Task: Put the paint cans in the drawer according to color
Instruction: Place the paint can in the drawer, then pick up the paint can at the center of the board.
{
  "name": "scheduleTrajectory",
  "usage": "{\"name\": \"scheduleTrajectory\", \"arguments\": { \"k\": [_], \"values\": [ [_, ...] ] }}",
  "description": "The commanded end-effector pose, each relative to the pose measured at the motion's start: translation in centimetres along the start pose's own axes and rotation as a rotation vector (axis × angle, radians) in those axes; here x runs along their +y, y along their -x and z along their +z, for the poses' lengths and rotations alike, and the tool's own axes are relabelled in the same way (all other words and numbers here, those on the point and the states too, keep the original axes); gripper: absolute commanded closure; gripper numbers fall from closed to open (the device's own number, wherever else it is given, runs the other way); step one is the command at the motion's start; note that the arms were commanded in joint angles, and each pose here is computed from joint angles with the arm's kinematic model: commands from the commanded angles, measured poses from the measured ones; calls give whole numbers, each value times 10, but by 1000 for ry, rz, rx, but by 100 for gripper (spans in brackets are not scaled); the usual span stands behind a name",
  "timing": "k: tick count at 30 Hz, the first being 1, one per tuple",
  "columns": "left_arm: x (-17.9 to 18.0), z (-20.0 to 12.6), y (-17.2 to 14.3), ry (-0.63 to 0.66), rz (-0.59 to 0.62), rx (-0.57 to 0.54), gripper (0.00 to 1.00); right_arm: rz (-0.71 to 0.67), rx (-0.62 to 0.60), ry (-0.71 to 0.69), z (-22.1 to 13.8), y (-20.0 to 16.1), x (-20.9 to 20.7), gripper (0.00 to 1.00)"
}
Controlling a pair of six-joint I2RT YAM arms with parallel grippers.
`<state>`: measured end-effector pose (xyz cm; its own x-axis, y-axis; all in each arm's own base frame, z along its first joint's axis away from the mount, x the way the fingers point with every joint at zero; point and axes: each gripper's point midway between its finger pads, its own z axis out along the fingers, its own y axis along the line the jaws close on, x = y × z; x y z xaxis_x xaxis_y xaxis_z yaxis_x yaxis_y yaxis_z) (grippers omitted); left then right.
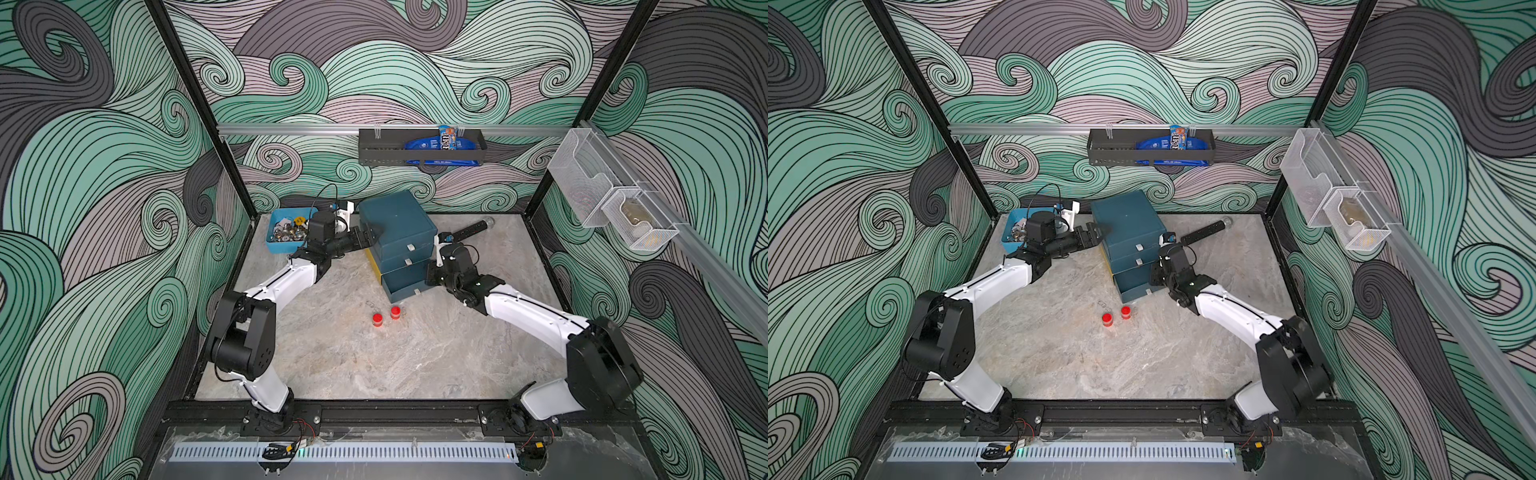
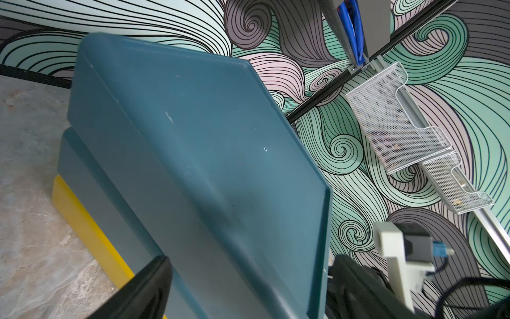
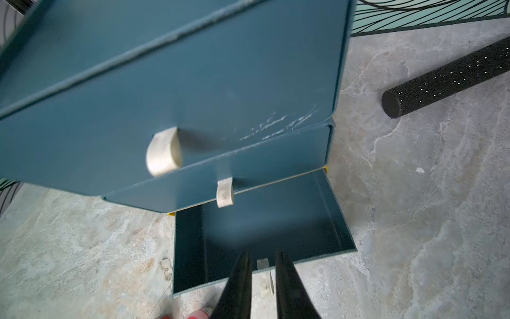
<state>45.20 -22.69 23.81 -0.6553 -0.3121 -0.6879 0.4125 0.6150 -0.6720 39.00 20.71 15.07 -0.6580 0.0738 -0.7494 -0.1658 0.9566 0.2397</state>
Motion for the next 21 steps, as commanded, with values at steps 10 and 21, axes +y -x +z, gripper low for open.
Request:
{"name": "scheduleTrajectory", "arguments": {
  "k": [10,21],
  "values": [
    [0,-1,4,1,17,-12,6,-8,11,161,-5,-16,27,56],
    [0,-1,4,0,15,-11,6,-38,161,227,-24,-100,61,42]
  ]
}}
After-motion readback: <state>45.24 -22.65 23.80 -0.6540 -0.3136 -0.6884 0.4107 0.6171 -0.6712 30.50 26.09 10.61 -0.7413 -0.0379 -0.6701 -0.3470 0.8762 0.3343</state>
